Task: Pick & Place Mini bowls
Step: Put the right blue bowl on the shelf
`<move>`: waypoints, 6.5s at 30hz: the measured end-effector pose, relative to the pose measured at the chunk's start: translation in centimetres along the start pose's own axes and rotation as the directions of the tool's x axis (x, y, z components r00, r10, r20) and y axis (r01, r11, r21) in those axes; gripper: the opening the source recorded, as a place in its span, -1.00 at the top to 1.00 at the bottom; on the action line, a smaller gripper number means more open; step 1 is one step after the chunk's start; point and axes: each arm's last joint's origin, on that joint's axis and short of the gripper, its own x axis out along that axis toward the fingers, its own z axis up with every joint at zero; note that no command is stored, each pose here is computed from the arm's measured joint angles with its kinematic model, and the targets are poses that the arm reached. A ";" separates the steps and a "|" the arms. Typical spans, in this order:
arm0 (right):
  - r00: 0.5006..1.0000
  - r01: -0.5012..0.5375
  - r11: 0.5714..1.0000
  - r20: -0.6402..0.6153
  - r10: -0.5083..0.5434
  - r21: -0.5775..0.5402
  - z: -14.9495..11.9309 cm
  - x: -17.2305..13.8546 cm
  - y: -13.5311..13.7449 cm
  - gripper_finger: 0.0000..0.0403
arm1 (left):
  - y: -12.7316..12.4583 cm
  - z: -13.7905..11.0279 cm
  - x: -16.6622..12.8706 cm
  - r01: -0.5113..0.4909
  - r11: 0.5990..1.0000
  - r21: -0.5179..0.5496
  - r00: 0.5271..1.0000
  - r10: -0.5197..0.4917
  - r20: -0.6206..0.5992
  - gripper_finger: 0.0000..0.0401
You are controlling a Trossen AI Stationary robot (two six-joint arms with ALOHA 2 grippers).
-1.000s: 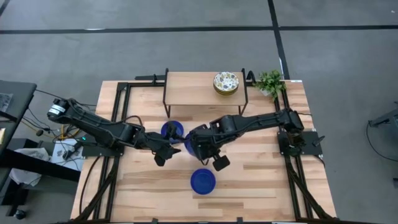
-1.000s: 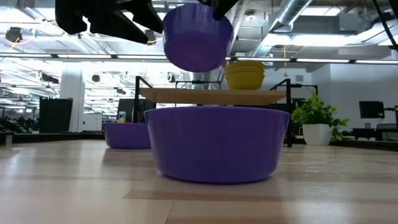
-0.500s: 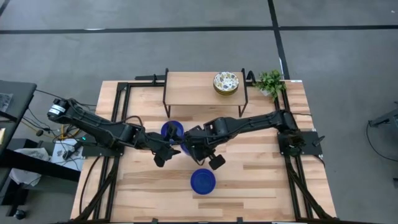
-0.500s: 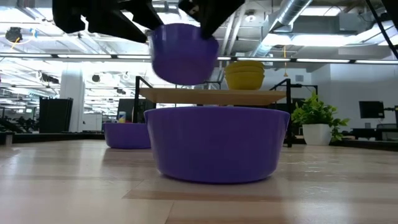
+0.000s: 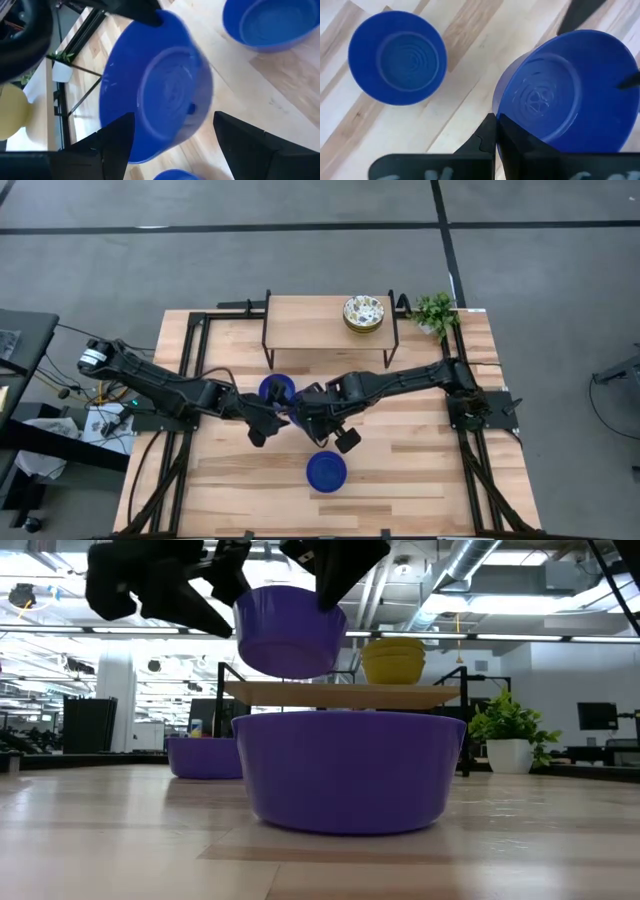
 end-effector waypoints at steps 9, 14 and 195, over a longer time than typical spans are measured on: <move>0.999 0.046 0.999 -0.016 -0.046 -0.009 0.1 0.0 0.0 1.00 | 0.4 -0.6 0.9 0.038 0.999 -0.019 0.999 -0.038 0.001 -0.19; 0.999 0.045 0.999 -0.016 -0.045 -0.010 0.1 0.0 0.0 1.00 | 0.3 -0.6 1.2 0.047 0.999 -0.017 0.999 -0.047 0.004 0.02; 0.557 -0.090 0.535 0.488 -0.672 0.840 -24.6 -9.9 12.6 0.64 | 21.8 -7.6 4.7 -0.053 0.946 -0.319 0.878 -0.108 -0.466 0.95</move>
